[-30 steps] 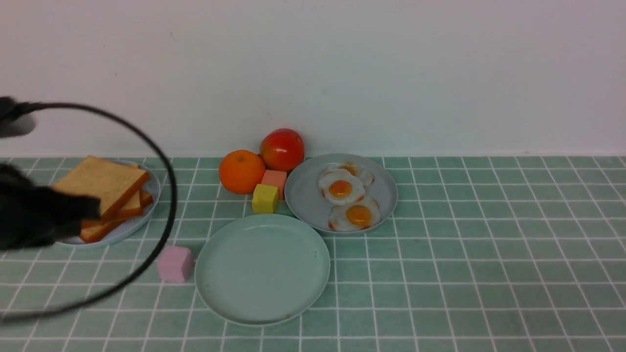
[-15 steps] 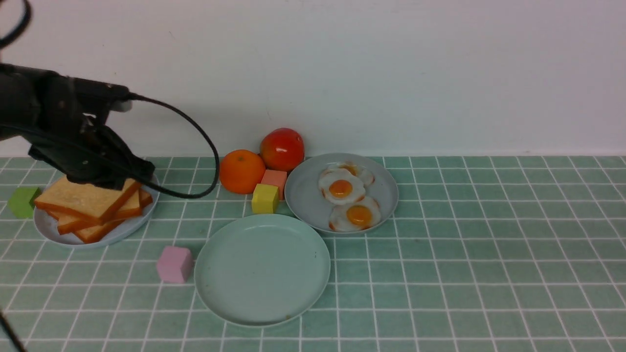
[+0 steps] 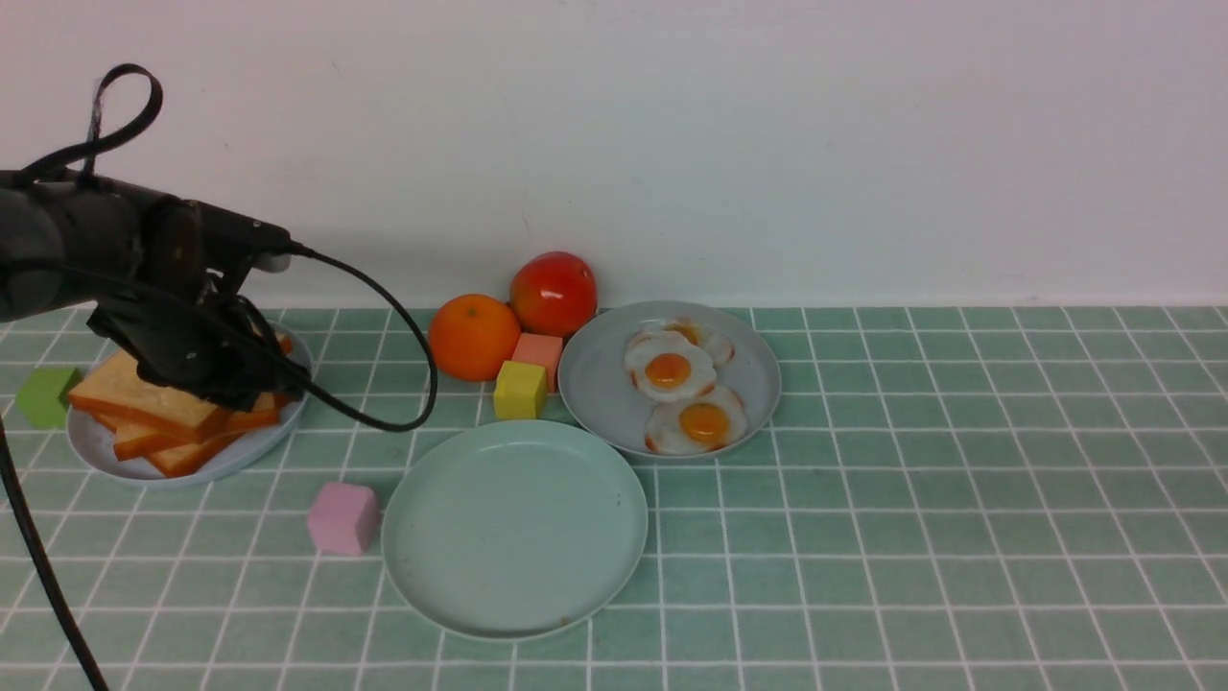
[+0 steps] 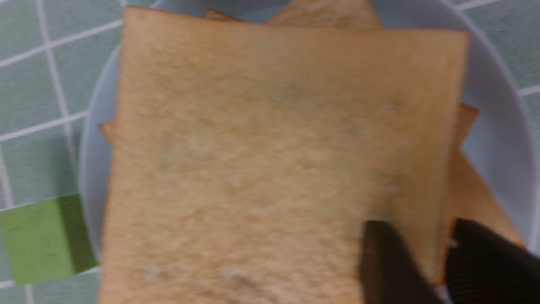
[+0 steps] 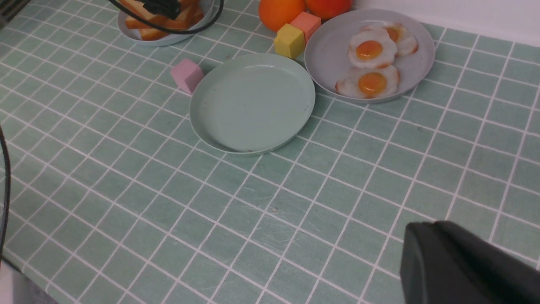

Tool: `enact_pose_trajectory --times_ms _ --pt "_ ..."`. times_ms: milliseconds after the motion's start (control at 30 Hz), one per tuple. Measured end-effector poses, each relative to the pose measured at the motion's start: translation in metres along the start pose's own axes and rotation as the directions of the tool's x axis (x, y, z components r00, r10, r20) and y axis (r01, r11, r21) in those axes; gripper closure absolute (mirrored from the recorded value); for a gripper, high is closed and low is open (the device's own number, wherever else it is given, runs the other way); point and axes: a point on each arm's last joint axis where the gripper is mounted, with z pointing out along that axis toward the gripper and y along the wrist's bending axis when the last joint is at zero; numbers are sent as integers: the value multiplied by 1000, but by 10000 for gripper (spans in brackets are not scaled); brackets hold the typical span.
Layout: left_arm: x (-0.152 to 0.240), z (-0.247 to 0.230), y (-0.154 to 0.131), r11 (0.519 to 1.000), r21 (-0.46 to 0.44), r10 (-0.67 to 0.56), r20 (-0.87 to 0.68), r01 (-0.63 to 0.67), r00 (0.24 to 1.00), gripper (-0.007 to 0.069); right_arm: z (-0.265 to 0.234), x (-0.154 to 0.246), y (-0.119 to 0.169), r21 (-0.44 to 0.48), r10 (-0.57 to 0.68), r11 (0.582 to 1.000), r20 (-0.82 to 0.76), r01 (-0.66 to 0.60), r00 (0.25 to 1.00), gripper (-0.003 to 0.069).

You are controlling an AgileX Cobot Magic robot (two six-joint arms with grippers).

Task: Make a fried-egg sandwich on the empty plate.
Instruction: Use the left arm to grab a slice of bread, then use the left arm to put a slice of bread into the empty plate in the middle

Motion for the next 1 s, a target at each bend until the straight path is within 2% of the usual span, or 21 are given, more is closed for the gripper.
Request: enact_pose_trajectory --times_ms 33,67,100,167,233,400,433,467,567,733,833,867,967,1000 --pt "0 0 0 1000 0 0 0 0 1000 469 0 0 0 0 0 1000 0 0 1000 624" --pt "0 0 1 1000 -2 1 -2 -1 1000 566 0 0 0 0 0 1000 0 0 1000 623" --pt "0 -1 1 1000 -3 2 -6 -2 1000 603 0 0 0 0 0 1000 0 0 1000 623" --pt "0 -4 1 1000 -7 7 -7 -7 1000 631 0 0 0 -1 0 1000 -3 0 1000 621" --pt "-1 -9 3 1000 -10 5 -5 -5 1000 634 0 1 0 -2 0 1000 -7 0 1000 620" --pt "-13 -70 4 1000 -31 4 79 -1 997 636 0 2 1 -7 0 1000 -27 0 1000 619" --pt "-13 -70 4 1000 -31 4 79 -1 997 636 0 2 1 -7 0 1000 -27 0 1000 619" --pt "-18 -93 0 999 -33 13 127 -9 992 637 0 2 1 -7 0 1000 -27 0 1000 617" --pt "-22 -117 -8 999 -29 29 177 -24 984 637 0 2 1 -8 0 1000 -26 0 1000 615" --pt "-20 -131 -23 999 -6 52 158 -52 986 638 0 2 1 -8 -1 1000 -26 1 1000 608" --pt "-14 -137 -45 995 34 90 145 -96 985 638 0 2 1 -7 -1 1000 -26 1 1000 606" --pt "-7 -141 -71 986 74 140 140 -151 980 638 0 2 1 -6 -2 1000 -26 2 1000 606" --pt "9 -144 -114 961 141 220 124 -236 968 638 0 2 0 -3 -4 1000 -28 4 1000 604" --pt "21 -142 -137 942 177 272 106 -287 957 638 0 2 0 -2 -5 1000 -28 5 1000 602"
